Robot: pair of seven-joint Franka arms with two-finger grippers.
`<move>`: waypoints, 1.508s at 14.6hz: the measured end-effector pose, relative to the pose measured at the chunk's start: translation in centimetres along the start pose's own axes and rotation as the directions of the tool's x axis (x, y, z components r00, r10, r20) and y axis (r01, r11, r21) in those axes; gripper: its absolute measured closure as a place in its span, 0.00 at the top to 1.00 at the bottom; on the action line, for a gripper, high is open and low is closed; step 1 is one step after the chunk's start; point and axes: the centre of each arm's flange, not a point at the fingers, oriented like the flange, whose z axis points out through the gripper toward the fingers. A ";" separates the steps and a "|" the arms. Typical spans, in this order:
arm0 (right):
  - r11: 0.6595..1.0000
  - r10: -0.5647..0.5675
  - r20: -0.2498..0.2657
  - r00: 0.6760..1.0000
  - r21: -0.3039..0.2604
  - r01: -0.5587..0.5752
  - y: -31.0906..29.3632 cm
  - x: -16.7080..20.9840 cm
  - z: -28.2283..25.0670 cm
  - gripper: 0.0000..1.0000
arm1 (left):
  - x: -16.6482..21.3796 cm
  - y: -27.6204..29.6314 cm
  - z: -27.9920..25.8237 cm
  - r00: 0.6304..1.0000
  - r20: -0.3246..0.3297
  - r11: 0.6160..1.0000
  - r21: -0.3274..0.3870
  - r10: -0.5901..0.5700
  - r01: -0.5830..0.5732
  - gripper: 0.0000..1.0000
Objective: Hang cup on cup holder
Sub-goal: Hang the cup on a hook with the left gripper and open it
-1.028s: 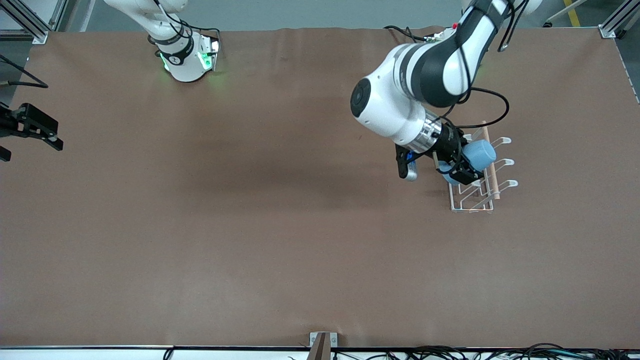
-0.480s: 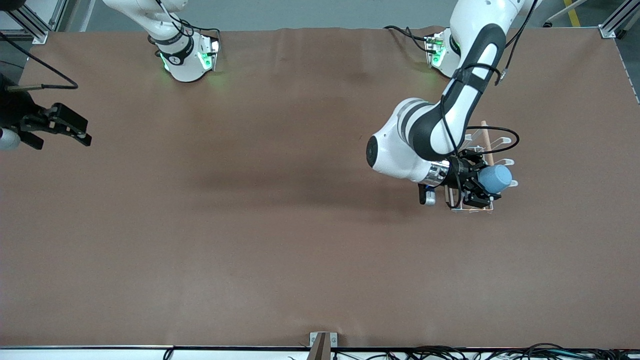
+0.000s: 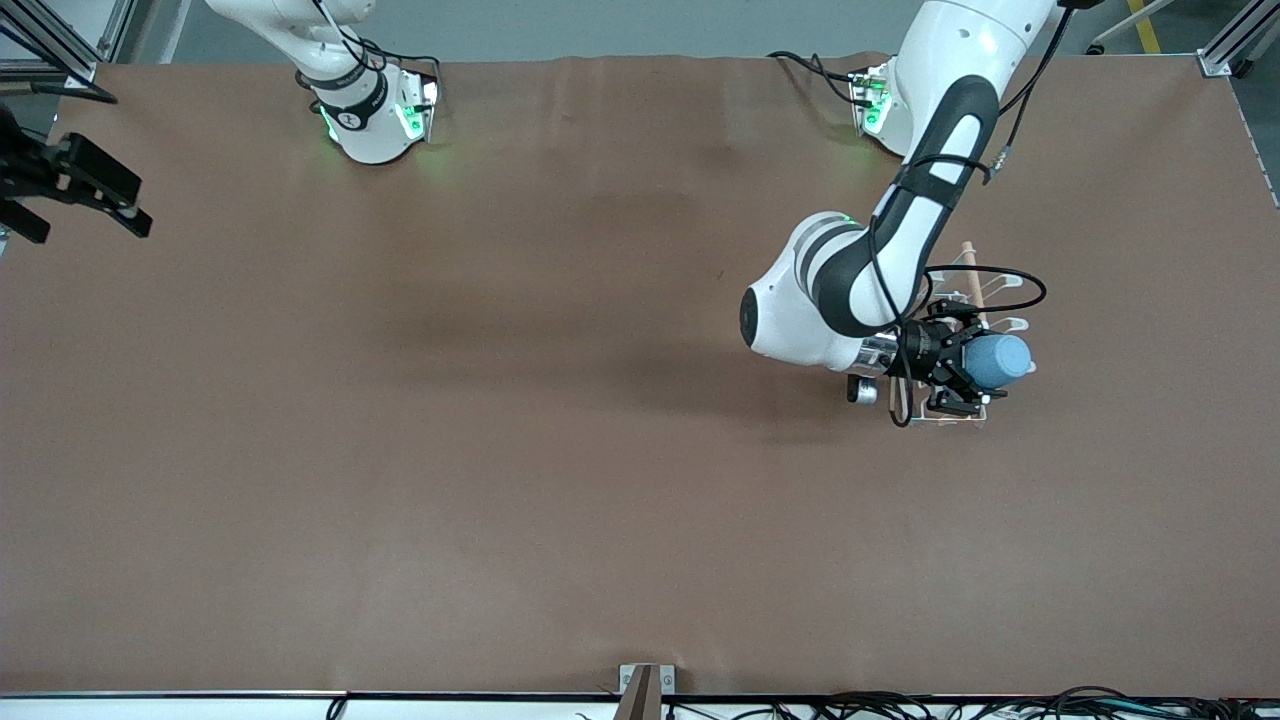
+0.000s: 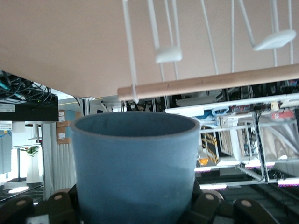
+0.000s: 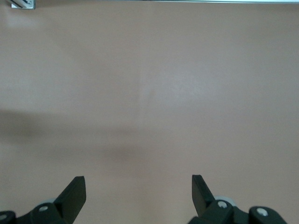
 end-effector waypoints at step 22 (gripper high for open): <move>1.000 0.018 0.047 0.999 -0.002 -0.018 -1.7 0.1 3.1 1.00 | 6.5 0.3 2.0 0.999 0.051 1.000 -0.013 -0.018 0.019 1.00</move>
